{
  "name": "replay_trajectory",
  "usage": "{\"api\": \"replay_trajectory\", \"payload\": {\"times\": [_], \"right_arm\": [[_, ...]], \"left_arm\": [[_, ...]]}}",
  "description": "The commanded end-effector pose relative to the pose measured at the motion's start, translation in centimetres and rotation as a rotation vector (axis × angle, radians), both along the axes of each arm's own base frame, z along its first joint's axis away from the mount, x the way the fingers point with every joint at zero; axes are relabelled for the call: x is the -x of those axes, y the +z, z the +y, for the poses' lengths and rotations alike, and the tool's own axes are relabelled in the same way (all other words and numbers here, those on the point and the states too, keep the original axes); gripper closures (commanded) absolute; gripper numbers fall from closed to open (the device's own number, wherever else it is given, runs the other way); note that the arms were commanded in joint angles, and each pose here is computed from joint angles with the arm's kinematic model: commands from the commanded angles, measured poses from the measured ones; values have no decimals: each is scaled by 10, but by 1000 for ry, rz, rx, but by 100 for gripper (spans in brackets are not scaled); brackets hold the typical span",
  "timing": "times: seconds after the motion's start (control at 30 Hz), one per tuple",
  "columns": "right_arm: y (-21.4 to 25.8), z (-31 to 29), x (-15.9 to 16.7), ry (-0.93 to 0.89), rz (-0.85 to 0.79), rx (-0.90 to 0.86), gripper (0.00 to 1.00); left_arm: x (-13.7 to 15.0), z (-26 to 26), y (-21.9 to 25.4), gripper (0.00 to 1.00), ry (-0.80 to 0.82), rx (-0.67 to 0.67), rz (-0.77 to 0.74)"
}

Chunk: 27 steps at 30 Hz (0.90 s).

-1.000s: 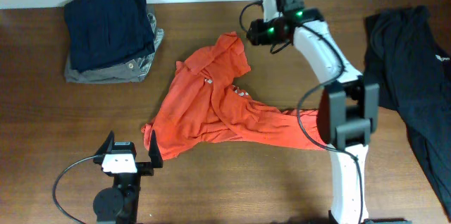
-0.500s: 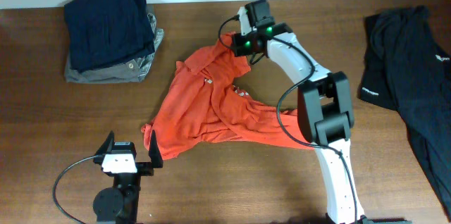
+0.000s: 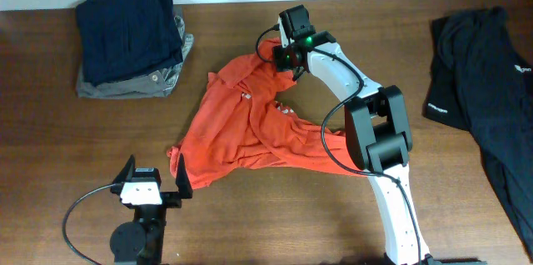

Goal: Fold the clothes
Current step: 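Release the shirt and lift the right gripper back to the right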

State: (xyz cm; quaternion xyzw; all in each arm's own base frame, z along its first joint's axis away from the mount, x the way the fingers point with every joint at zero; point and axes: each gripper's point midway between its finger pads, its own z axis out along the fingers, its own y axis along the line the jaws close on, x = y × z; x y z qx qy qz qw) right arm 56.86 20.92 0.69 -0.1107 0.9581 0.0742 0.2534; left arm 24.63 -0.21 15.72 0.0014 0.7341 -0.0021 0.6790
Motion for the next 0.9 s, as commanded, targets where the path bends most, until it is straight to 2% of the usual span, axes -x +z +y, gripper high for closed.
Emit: {"api": "replay_trajectory", "payload": {"times": [0.0, 0.2, 0.47, 0.63, 0.67, 0.7, 0.73, 0.87], "right_arm": [[-12, -9, -4, -34, 1, 36, 96], [21, -2, -21, -41, -69, 0, 96], [152, 17, -66, -63, -337, -120, 96], [205, -12, -86, -138, -503, -21, 96], [206, -18, -87, -145, -509, 1, 93], [204, -21, -87, -138, -505, 18, 83], [200, -24, -86, -132, -492, 35, 59], [185, -47, -78, -175, -429, 126, 31]], "left_arm": [[0, -1, -1, 1, -5, 10, 3], [0, -1, -1, 1, -5, 10, 3], [0, -1, -1, 1, -5, 10, 3], [0, 0, -1, 1, -5, 10, 3], [0, -1, -1, 1, -5, 10, 4], [0, -1, -1, 1, -5, 10, 3], [0, -1, -1, 1, -5, 10, 3], [0, 0, -1, 1, -5, 10, 3]]}}
